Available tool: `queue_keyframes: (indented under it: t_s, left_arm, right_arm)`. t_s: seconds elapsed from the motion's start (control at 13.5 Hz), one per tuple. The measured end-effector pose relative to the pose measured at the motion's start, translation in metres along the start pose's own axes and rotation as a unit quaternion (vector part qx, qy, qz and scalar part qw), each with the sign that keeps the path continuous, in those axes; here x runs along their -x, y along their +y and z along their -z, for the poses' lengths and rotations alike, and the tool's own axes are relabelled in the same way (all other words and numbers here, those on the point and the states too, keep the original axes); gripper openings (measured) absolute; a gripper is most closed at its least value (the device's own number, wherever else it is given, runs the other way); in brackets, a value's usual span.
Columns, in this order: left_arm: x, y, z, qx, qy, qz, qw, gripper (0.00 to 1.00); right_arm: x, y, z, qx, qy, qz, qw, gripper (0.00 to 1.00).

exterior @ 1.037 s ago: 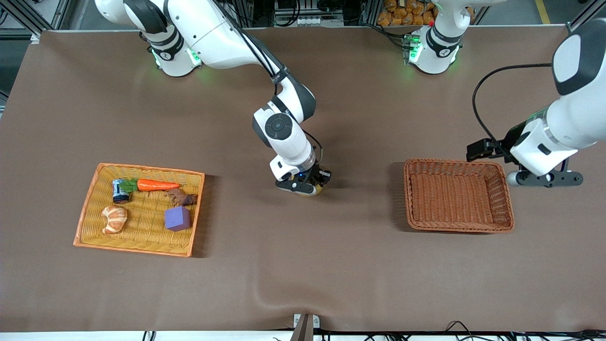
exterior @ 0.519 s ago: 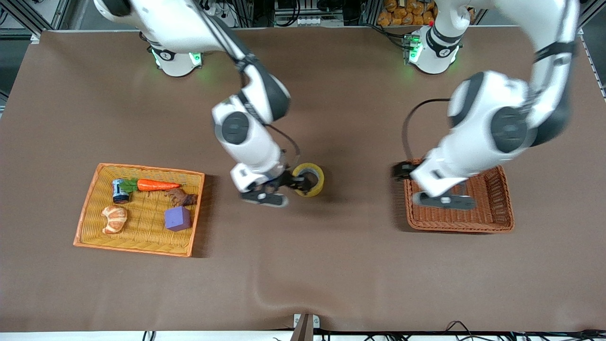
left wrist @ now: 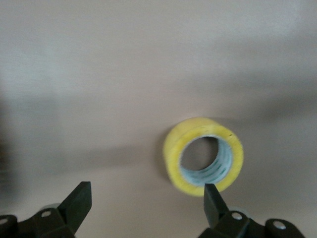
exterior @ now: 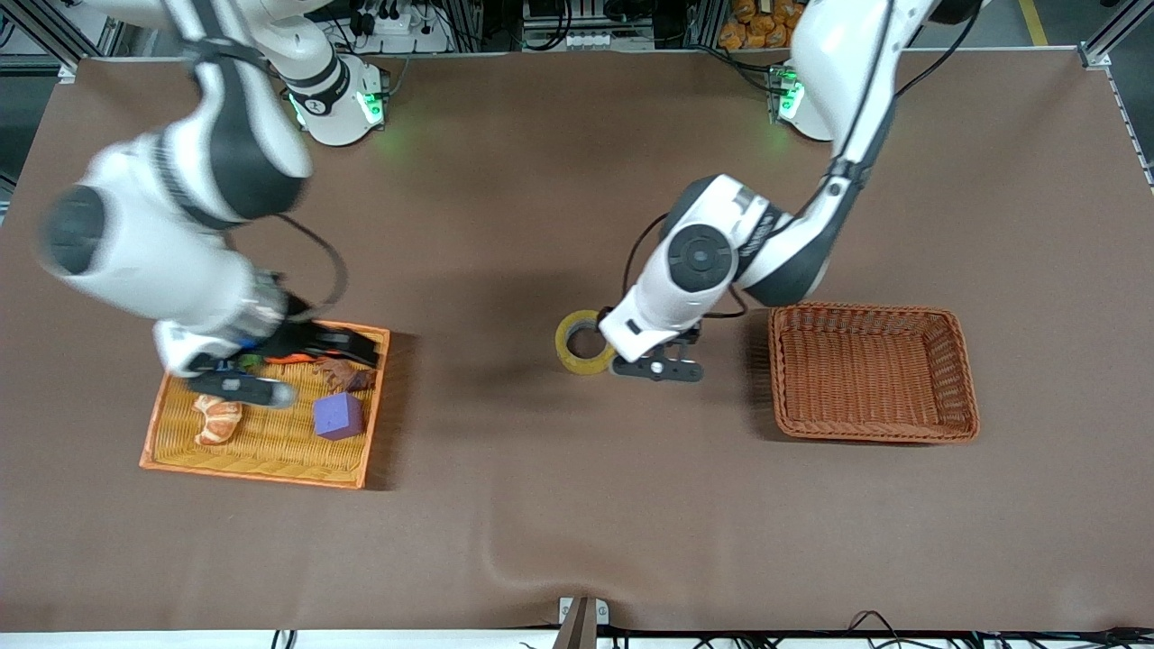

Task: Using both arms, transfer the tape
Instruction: 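Grasp the tape with the left gripper while the right gripper holds it, then open the right gripper and draw it back from the tape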

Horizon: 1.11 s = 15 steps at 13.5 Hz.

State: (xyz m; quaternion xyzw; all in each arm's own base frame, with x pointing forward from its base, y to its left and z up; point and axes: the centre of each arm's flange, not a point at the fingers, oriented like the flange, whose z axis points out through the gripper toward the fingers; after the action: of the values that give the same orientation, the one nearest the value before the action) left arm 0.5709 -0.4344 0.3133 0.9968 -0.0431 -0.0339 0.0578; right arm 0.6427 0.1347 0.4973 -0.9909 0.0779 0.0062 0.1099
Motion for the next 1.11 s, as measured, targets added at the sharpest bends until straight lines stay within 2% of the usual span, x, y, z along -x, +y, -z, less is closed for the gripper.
queue_keyframes:
  t_s: [0.07, 0.22, 0.37, 0.74, 0.89, 0.96, 1.11]
  left_arm:
    - [-0.001, 0.003, -0.012, 0.001, 0.001, 0.001, 1.0, 1.0]
    - [-0.002, 0.004, -0.031, -0.005, -0.002, -0.003, 1.0, 1.0]
    - [-0.002, 0.004, -0.05, -0.013, -0.006, -0.007, 1.0, 1.0]
    - [0.009, 0.019, -0.098, -0.016, -0.015, -0.021, 1.0, 1.0]
    - [0.011, 0.018, -0.111, -0.029, -0.015, -0.031, 0.999, 0.99]
    - [0.011, 0.016, -0.115, -0.038, -0.012, -0.039, 0.998, 0.96]
    - [0.011, 0.015, -0.12, -0.047, -0.011, -0.045, 0.998, 0.75]
  right_arm:
    - [-0.005, 0.036, 0.018, 0.013, -0.002, 0.017, 1.0, 1.0]
    - [-0.009, 0.093, 0.047, 0.066, 0.001, 0.057, 0.996, 1.0]
    - [-0.011, 0.121, 0.066, 0.088, 0.005, 0.063, 0.994, 1.0]
    - [-0.014, 0.149, 0.084, 0.098, 0.003, 0.071, 0.993, 1.0]
    - [-0.015, 0.155, 0.083, 0.099, 0.0, 0.067, 0.993, 1.0]
    - [-0.015, 0.158, 0.082, 0.099, -0.002, 0.064, 0.993, 1.0]
    - [-0.015, 0.161, 0.081, 0.099, -0.006, 0.062, 0.993, 1.0]
